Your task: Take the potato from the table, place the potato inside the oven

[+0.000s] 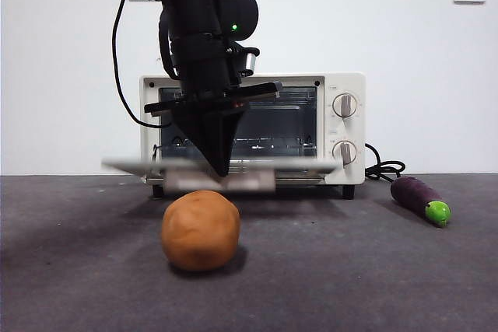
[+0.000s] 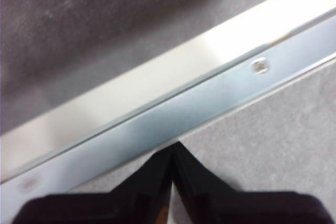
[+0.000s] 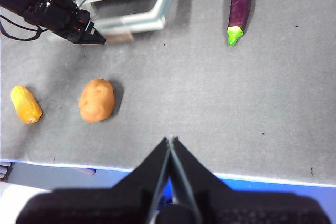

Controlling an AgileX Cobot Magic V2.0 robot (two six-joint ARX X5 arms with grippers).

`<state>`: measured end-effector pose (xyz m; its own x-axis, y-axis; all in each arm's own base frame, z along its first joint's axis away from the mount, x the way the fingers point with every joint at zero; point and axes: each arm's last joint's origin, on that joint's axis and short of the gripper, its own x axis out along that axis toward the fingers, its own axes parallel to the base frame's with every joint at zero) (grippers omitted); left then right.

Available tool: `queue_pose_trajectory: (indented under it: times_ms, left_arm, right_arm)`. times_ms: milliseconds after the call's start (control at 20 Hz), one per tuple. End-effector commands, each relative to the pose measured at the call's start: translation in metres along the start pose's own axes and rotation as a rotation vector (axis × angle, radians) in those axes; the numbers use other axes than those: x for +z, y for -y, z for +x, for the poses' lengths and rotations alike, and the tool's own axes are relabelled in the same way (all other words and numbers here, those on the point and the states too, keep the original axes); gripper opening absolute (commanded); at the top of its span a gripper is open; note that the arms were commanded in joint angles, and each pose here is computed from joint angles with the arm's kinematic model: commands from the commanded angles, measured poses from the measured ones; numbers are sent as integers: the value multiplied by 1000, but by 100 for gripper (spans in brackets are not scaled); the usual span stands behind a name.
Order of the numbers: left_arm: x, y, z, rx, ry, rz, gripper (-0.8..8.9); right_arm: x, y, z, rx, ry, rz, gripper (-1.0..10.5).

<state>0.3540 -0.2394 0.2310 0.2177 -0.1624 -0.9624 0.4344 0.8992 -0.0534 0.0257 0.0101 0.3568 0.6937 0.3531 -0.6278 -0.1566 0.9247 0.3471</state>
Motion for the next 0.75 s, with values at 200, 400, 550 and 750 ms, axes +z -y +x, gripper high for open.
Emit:
queue_pose_trajectory:
  times_ms: [200, 400, 550, 750]
  left_arm:
    - [-4, 8, 4, 7, -46, 49, -6]
    - [-9, 17, -1, 4, -71, 107, -6]
    - [-12, 23, -17, -6, -39, 134, -6]
    - [-21, 27, -67, -26, 59, 160, -6]
  right_arm:
    - [-2, 0, -1, -5, -13, -5, 2]
    - [-2, 0, -1, -5, -13, -27, 1]
    - [-2, 0, -1, -5, -13, -29, 1]
    - [0, -1, 0, 14, -2, -69, 1]
